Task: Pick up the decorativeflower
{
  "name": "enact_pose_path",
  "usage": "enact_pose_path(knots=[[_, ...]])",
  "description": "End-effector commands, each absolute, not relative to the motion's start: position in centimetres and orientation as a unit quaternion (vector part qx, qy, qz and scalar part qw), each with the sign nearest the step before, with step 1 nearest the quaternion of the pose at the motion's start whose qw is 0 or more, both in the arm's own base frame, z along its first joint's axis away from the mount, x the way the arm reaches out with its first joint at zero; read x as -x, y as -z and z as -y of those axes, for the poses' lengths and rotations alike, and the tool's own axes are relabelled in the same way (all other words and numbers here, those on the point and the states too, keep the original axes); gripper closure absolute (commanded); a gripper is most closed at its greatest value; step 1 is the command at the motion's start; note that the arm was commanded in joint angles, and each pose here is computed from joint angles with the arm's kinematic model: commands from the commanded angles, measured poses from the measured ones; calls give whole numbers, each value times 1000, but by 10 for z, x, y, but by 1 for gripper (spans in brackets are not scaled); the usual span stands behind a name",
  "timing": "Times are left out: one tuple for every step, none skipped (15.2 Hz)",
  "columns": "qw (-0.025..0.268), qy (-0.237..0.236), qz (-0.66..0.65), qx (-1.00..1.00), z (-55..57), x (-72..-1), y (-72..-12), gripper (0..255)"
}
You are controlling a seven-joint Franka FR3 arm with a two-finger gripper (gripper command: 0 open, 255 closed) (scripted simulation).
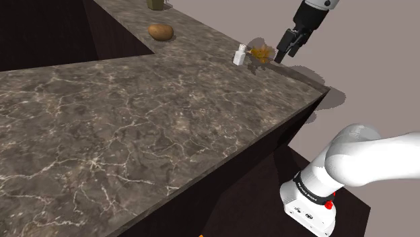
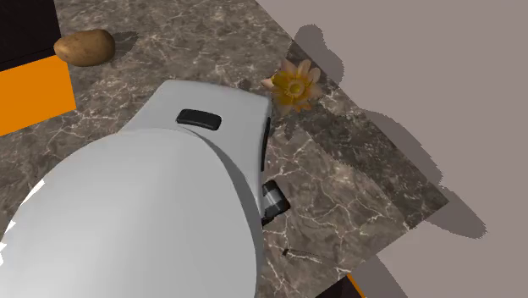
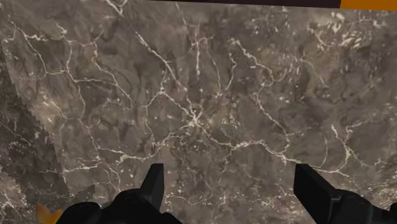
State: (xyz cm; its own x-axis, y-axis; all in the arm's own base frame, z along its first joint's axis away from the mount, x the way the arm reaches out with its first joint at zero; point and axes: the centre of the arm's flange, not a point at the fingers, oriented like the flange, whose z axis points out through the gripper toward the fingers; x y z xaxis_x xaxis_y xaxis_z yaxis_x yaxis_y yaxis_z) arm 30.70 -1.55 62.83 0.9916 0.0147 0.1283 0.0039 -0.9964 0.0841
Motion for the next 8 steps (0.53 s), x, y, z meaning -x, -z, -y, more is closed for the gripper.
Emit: enact_pose_path(knots=[[42, -65, -5, -997, 16, -307, -628, 0], [41, -64, -9, -997, 27, -314, -628, 0], [41, -63, -13, -997, 39, -320, -627, 0], [41, -62, -16, -997, 50, -327, -626, 0], [40, -62, -20, -997, 62, -334, -625, 0], [40, -61, -24, -997, 73, -341, -624, 0], [39, -60, -28, -997, 85, -348, -624, 0], [39, -60, -32, -997, 96, -355, -623, 0]])
